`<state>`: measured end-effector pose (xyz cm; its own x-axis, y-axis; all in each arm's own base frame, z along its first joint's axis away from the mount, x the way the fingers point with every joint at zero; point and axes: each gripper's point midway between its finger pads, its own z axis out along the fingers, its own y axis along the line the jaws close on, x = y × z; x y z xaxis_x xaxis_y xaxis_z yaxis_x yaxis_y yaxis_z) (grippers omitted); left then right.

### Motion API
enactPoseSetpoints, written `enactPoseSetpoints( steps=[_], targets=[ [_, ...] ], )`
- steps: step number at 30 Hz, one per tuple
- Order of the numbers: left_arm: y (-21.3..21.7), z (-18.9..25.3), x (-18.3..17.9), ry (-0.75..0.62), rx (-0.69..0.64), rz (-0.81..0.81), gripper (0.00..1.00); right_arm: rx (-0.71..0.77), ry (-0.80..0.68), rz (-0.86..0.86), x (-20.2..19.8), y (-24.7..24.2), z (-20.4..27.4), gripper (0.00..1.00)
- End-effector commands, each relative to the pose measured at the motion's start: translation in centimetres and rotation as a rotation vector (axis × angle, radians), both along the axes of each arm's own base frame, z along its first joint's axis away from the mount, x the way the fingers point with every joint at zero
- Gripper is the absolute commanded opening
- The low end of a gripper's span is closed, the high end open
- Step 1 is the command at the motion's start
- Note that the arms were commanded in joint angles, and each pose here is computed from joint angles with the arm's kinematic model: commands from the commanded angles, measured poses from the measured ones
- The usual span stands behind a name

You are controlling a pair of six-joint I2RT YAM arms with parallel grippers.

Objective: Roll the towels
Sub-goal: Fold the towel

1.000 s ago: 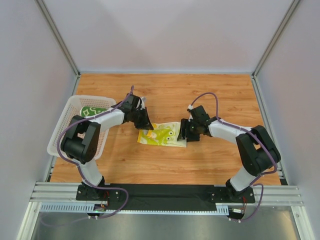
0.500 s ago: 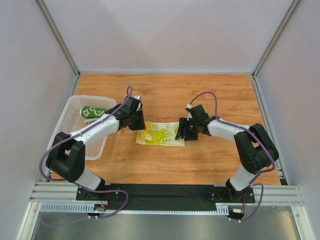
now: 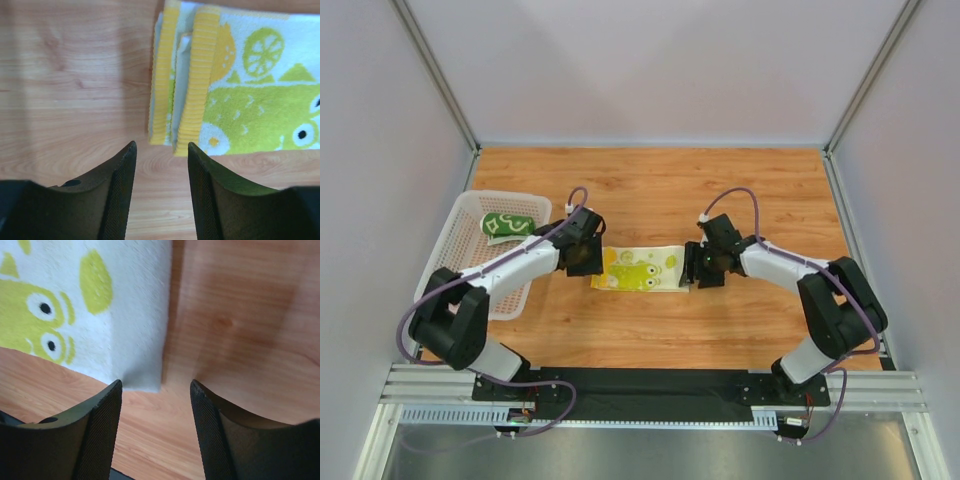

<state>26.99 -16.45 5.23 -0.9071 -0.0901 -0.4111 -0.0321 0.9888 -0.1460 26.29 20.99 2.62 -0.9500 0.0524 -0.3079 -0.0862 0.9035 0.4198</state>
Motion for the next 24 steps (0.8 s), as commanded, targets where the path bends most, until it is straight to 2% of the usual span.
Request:
enactPoseSetpoints(
  steps=[1, 4, 5, 8, 10, 11, 12, 14, 16, 21, 24],
  targets=[
    [1.3, 5.1, 1.0, -0.122, 0.049, 0.064, 0.52, -0.113, -0.009, -0.015, -1.4, -2.8, 1.3, 0.59],
    [0.7, 6.7, 0.7, -0.147, 0.036, 0.040, 0.51, -0.037, -0.065, 0.013, -1.1, -1.6, 3.9, 0.57],
    [-0.1, 7.1, 1.0, -0.168, 0.003, 0.021, 0.50, 0.036, -0.059, 0.057, -1.6, -0.4, 4.7, 0.55],
    [-3.7, 6.8, 0.9, -0.171, -0.152, -0.074, 0.50, 0.172, -0.079, 0.116, -1.5, 2.0, 6.0, 0.41],
    [-6.0, 5.8, 0.7, -0.143, -0.239, -0.124, 0.49, 0.283, -0.061, 0.173, -1.6, 4.0, 6.4, 0.22],
    [-6.6, 5.3, 0.7, -0.136, -0.258, -0.137, 0.49, 0.290, -0.032, 0.174, -1.9, 4.1, 6.0, 0.22],
    [-7.3, 5.0, 0.5, -0.121, -0.288, -0.154, 0.49, 0.306, -0.030, 0.185, -1.6, 4.6, 5.7, 0.14],
    [-8.4, 3.7, 0.9, -0.105, -0.320, -0.165, 0.49, 0.307, 0.033, 0.176, -1.6, 4.9, 3.8, 0.09],
    [-8.9, 2.2, 0.9, -0.068, -0.326, -0.168, 0.49, 0.275, 0.089, 0.146, -1.5, 4.7, 1.7, 0.06],
    [-7.5, -1.1, 0.9, -0.013, -0.228, -0.124, 0.48, 0.203, 0.161, 0.076, -2.8, 3.1, -2.0, 0.03],
    [-6.5, -2.8, 0.7, 0.002, -0.186, -0.116, 0.48, 0.214, 0.186, 0.063, -3.5, 3.0, -2.9, 0.02]
  ],
)
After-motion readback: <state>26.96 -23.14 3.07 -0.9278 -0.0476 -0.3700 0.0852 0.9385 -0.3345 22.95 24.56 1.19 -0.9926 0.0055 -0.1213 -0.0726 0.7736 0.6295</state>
